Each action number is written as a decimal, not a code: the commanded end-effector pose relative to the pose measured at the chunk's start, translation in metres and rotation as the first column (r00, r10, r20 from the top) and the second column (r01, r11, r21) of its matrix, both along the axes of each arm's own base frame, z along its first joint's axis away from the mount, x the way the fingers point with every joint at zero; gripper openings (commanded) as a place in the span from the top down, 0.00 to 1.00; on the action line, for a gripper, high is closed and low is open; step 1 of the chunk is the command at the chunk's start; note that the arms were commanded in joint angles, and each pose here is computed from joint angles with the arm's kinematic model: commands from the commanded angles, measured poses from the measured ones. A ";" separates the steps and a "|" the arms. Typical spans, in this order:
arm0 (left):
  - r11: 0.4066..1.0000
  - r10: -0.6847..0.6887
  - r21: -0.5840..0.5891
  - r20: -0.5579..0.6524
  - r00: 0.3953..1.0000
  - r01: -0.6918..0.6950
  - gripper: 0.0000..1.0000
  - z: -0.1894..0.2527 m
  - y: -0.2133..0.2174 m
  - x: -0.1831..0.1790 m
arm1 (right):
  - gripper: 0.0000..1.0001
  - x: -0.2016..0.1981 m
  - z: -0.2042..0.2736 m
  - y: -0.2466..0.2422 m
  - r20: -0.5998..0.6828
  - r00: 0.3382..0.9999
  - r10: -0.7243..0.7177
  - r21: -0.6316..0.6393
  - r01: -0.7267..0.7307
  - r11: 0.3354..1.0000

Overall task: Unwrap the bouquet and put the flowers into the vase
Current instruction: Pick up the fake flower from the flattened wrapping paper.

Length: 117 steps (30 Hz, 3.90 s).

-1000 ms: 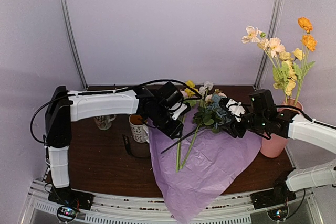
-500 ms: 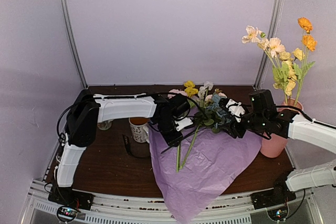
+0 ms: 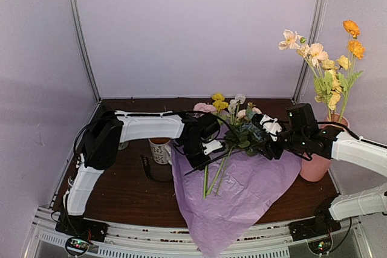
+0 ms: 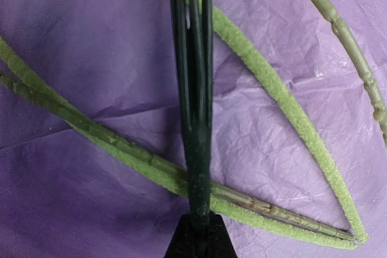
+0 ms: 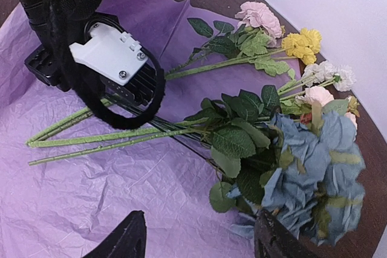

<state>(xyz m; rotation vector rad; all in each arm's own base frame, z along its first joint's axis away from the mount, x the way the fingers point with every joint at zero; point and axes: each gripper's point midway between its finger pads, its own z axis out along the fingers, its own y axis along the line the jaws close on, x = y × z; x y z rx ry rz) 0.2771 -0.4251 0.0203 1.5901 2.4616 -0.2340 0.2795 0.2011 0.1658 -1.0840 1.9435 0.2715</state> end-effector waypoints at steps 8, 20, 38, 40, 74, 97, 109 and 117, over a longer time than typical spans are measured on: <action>0.971 0.158 -0.187 0.042 0.987 -0.147 1.00 0.069 -0.003 0.004 | 0.39 0.000 0.010 0.005 -0.014 1.000 -0.009 0.042 0.010 0.999; 0.799 0.412 -0.464 -0.043 0.910 -0.383 1.00 0.130 -0.016 0.012 | 0.28 -0.012 0.045 0.056 -0.351 0.933 0.076 0.272 0.024 0.962; 0.757 0.454 -0.522 -0.013 0.891 -0.393 1.00 0.129 -0.023 0.004 | 0.25 0.014 0.054 0.105 -0.680 0.710 0.183 0.462 0.222 0.858; 0.761 0.459 -0.517 0.004 0.888 -0.391 1.00 0.126 -0.019 0.005 | 0.25 0.014 0.046 0.101 -0.699 0.696 0.164 0.444 0.243 0.862; 0.788 0.497 -0.501 0.174 0.850 -0.359 1.00 0.110 -0.012 -0.006 | 1.00 0.052 0.043 0.093 -0.784 0.596 0.177 0.511 0.456 0.729; 0.790 0.543 -0.432 0.162 0.824 -0.435 1.00 0.075 0.020 -0.011 | 1.00 0.086 0.127 0.036 -0.610 0.779 0.143 0.650 0.388 0.653; 0.742 0.570 -0.559 0.235 0.787 -0.371 1.00 0.145 -0.002 0.025 | 1.00 -0.010 0.094 0.119 -0.619 0.699 0.357 0.615 0.149 0.774; 0.751 0.574 -0.516 0.201 0.794 -0.412 1.00 0.115 0.004 0.028 | 1.00 -0.003 0.187 0.103 -0.390 0.861 0.327 0.651 0.006 0.759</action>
